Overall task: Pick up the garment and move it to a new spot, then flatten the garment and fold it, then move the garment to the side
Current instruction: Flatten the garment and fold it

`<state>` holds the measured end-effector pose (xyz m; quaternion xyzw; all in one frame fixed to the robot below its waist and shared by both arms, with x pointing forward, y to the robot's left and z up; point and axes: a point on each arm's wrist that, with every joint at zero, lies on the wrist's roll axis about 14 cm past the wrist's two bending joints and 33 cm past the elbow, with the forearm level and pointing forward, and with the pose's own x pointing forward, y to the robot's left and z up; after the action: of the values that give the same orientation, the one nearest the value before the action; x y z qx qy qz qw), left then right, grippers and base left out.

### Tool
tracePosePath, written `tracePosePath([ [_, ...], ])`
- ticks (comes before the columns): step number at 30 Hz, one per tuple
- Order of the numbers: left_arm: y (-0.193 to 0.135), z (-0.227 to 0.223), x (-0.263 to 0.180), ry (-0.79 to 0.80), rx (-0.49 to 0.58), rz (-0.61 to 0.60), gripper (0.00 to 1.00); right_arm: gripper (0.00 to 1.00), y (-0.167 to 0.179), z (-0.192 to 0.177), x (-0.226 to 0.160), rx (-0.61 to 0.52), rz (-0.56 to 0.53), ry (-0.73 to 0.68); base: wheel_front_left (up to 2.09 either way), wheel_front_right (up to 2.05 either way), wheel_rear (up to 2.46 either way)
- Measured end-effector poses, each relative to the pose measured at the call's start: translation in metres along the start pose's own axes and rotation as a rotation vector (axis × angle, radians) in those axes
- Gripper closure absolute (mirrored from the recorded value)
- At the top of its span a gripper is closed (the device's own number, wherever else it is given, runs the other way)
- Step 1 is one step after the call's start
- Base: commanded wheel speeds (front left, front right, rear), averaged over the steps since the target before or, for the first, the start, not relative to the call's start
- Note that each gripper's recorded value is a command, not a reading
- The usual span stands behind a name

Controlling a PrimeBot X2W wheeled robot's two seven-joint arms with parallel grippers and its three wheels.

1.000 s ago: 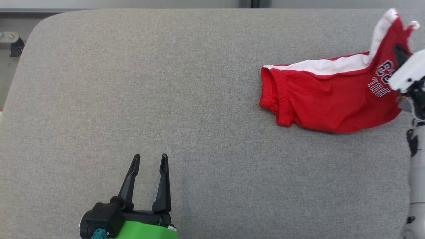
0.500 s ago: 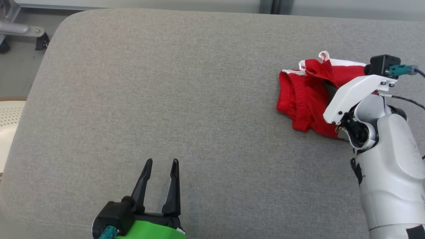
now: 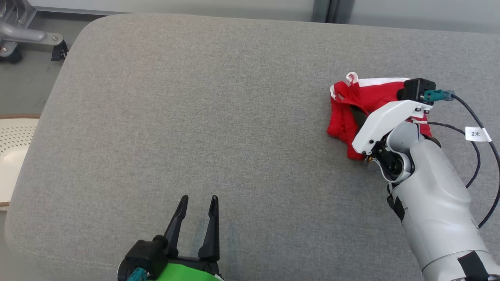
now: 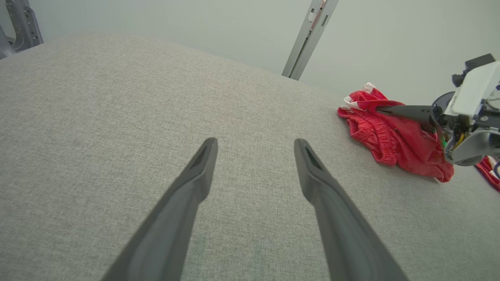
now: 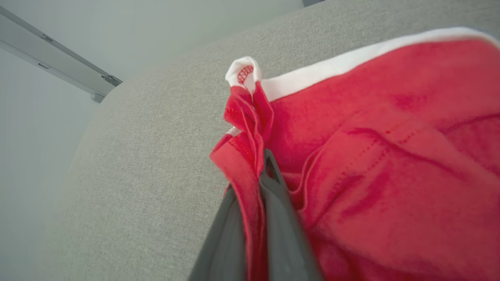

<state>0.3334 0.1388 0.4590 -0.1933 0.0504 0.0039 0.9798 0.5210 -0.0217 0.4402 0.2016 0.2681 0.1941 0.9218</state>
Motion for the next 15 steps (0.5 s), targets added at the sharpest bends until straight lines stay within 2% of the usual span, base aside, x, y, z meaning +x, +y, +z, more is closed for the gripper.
tracePosePath([
  [1, 0.0, -0.001, 0.0, 0.002, 0.0, -0.001, 0.0, 0.88, 0.001, -0.002, 0.0, 0.007, 0.004, 0.001, 0.0, 0.0, 0.0],
  [2, 0.0, -0.001, 0.0, 0.003, 0.001, -0.002, 0.0, 0.6, 0.003, -0.004, 0.0, 0.011, 0.008, 0.003, 0.0, 0.0, 0.0],
  [3, -0.001, -0.001, 0.0, 0.003, 0.001, -0.004, 0.0, 0.46, 0.006, -0.006, 0.001, 0.017, 0.018, 0.001, 0.0, 0.0, 0.0],
  [4, -0.001, -0.001, 0.0, 0.003, 0.001, -0.005, 0.0, 0.0, 0.01, -0.006, 0.001, 0.023, 0.029, -0.004, 0.0, 0.0, 0.0],
  [8, 0.0, 0.0, -0.001, -0.001, 0.01, -0.008, 0.0, 0.0, 0.029, 0.0, -0.003, 0.046, 0.085, -0.062, 0.0, 0.0, 0.0],
  [13, 0.005, 0.003, -0.005, -0.013, 0.023, 0.004, 0.0, 0.0, 0.073, 0.017, -0.023, -0.026, 0.212, -0.199, 0.0, 0.0, 0.0],
  [15, 0.006, 0.003, -0.008, -0.015, 0.028, 0.007, 0.0, 0.0, 0.08, 0.022, -0.034, -0.078, 0.229, -0.258, 0.0, 0.0, 0.0],
])
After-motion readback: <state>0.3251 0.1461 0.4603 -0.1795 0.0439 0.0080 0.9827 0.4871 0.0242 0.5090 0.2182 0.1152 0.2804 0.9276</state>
